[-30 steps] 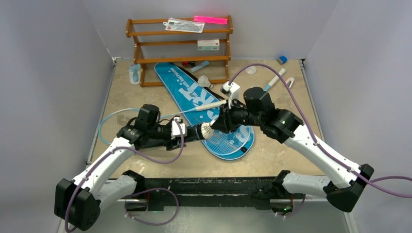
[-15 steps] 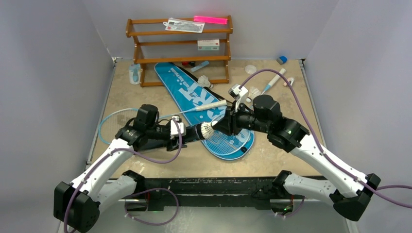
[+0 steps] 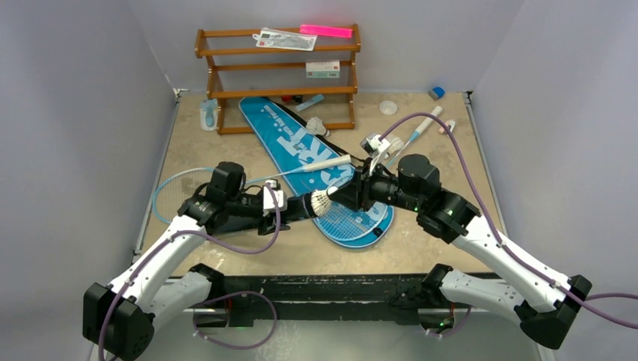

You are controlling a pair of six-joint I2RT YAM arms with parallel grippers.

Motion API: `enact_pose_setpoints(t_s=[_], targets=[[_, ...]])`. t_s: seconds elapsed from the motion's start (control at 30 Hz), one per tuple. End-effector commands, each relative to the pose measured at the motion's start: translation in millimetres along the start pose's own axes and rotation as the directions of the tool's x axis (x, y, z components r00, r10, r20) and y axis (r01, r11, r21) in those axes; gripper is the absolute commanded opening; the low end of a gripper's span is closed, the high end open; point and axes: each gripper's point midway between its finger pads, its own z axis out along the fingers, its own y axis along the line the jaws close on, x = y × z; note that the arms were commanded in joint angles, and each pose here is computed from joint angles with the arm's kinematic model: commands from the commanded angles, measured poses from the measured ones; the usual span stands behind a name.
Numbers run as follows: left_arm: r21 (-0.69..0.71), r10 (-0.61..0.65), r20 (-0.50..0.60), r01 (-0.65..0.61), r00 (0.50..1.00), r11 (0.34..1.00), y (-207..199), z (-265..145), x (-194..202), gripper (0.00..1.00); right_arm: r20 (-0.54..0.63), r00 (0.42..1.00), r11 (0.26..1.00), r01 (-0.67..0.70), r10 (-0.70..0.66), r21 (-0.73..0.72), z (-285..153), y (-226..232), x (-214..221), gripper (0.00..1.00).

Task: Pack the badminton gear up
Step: Place the shuttlecock at the shuttle tube.

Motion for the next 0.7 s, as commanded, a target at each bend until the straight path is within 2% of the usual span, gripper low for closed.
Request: enact_pose_setpoints(t_s=[0.0, 0.67], targets=[[0.087, 0.044, 0.132, -0.055, 0.99, 0.995, -13.7, -2.0, -32.0, 0.22, 0.065, 0.998, 1.0, 0.003, -0.003, 0.0, -0.2, 0.9, -11.8, 0.05], [0.12, 0.047, 0.142, -0.065, 0.989, 0.991, -18.8, -1.0, -31.8, 0.22, 0.094, 0.995, 1.0, -0.019, 0.018, 0.009, -6.4, 0.0, -12.0, 0.04]])
